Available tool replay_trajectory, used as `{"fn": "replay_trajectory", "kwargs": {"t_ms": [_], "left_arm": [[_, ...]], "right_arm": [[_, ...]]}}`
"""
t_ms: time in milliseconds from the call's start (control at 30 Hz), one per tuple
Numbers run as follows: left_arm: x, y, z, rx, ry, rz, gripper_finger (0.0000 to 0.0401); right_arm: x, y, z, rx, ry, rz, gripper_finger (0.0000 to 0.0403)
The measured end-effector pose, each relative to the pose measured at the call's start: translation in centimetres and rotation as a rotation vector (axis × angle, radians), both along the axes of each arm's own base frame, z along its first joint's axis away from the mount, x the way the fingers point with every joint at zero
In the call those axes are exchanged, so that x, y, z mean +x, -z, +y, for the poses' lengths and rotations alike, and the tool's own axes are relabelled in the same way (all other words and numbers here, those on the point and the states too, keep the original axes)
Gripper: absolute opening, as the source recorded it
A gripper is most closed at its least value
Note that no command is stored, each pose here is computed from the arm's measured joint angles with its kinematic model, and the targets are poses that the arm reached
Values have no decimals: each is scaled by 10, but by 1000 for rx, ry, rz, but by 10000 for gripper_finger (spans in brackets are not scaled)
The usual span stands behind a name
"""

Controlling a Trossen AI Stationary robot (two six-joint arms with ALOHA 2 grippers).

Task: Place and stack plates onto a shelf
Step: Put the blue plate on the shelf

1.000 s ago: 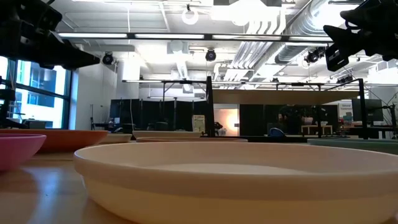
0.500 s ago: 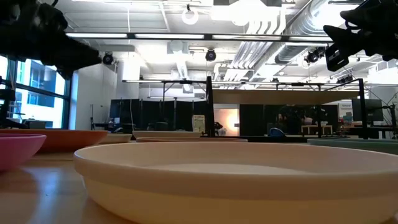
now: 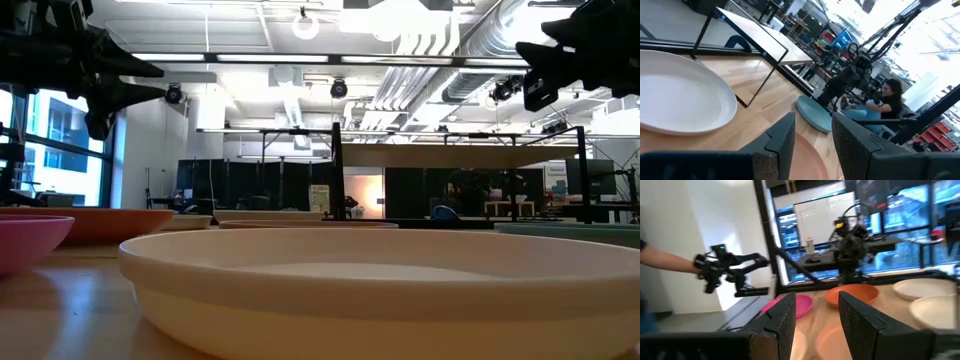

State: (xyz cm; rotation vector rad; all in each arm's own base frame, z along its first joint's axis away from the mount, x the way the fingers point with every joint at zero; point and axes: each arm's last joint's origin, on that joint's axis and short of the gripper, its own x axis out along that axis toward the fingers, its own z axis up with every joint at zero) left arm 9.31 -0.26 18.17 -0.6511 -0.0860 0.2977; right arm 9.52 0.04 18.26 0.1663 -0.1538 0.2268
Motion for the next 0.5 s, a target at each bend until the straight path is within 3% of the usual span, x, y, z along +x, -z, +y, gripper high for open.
{"fn": "replay_trajectory", "kwargs": {"t_ms": [267,500], "left_arm": [[-1,0,1,-3,-55,-3,117],[-2,-16,4,-84,-131,-185,117]], "right_arm": [[0,-3,-4,80,125,-28,135],[-4,-17,-9,416,224,-170,135]]}}
